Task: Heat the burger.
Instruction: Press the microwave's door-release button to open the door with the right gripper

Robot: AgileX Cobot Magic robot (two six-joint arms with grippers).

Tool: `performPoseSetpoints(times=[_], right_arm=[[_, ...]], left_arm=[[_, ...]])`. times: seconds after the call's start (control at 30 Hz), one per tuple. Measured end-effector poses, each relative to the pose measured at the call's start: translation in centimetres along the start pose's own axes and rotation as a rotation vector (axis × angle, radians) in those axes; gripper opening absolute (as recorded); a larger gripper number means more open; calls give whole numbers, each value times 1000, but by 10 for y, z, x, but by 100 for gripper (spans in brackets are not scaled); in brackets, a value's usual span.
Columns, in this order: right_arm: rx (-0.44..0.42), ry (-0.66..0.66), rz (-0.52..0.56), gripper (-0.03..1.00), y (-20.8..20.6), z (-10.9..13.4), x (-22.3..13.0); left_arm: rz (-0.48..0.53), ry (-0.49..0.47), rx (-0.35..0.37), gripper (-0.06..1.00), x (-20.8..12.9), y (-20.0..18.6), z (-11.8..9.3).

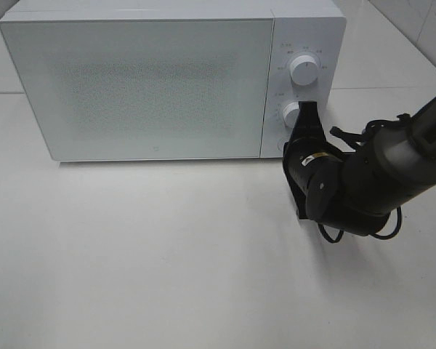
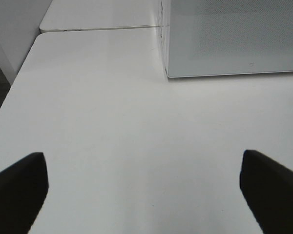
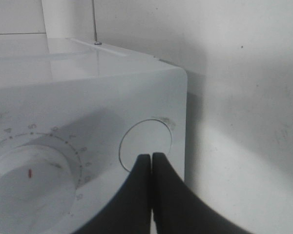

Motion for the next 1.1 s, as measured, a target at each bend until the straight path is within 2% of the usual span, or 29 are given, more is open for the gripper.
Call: performPoseSetpoints(times=[0.73, 1.1], right_arm=[[-12, 31, -29, 2, 26, 1, 5], [-22, 63, -10, 2, 28, 3, -1]], left_arm=[[0, 0, 0, 99, 0, 0, 0], [0, 0, 0, 99, 0, 0, 0]])
Point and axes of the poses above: a point on each arm's last joint axis where the gripper is mounted, y pointing out along that axis toward the gripper, z along the wrist's bending axis when the last joint is at zero, x = y × z, the point moved 2 cm from there along y, pointing out along that axis toward the gripper, and after that the axes turned 11 degrees about -y, right-handed, at the moved point
